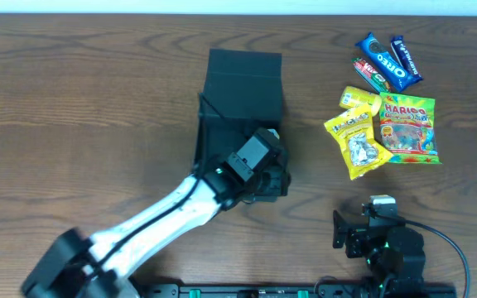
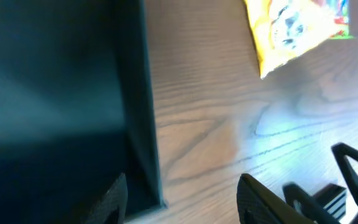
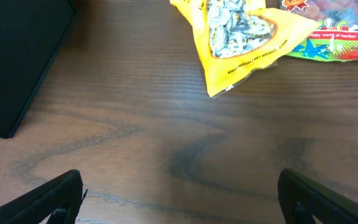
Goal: Pack container
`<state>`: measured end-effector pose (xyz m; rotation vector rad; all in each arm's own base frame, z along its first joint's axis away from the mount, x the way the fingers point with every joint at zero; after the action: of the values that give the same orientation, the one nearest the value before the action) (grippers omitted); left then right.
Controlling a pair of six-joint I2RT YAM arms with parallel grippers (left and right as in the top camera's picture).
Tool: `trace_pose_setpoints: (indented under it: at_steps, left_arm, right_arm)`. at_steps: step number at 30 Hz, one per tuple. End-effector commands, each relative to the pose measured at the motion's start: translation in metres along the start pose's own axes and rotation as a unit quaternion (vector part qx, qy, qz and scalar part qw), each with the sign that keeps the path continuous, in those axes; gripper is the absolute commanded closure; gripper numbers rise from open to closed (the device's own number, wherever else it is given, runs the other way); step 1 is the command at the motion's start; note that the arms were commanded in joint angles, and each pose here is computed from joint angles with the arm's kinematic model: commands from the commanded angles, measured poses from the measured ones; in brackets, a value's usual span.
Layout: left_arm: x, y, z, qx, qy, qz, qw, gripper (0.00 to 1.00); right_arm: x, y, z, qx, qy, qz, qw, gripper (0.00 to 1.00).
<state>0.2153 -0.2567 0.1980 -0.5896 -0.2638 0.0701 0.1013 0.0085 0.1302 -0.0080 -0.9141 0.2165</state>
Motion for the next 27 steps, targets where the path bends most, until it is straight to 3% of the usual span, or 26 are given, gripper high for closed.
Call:
trace_pose_setpoints:
  at_steps: [1, 4, 8, 16, 27]
  left_arm:
    - [0.021, -0.009, 0.055, 0.008, -0.107, -0.045, 0.993, 0.42]
    - [0.029, 0.020, 0.108, 0.111, -0.201, -0.068, 0.971, 0.42]
    - [0.025, 0.048, 0.126, 0.216, -0.196, -0.113, 0.950, 0.42]
    - [0.028, 0.077, 0.087, 0.295, -0.138, -0.115, 0.939, 0.44]
    - [0.047, 0.109, 0.034, 0.323, -0.061, -0.077, 0.941, 0.47]
  right_arm:
    - [-0.001, 0.000, -0.001, -0.003, -0.001, -0.001, 1.000, 0.01]
    - [-0.001, 0.000, -0.001, -0.003, -0.001, -0.001, 1.000, 0.01]
    - [-0.001, 0.000, -0.001, -0.003, -0.001, -0.001, 1.000, 0.01]
    - [-0.001, 0.000, -0.001, -0.003, -0.001, -0.001, 1.000, 0.01]
    - [-0.001, 0.000, -0.001, -0.003, -0.001, -0.001, 1.000, 0.01]
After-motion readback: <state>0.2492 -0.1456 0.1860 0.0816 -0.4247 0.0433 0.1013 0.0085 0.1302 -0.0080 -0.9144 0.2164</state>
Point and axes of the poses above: each gripper's point midway between its finger pads, its own z axis back along the fingers, its own y axis along the line the jaws close on, x = y × z, the point moved 10 cm from there along z, back along the fingers, and after that the axes turned 11 degrees about z, right-handed, at the moved point
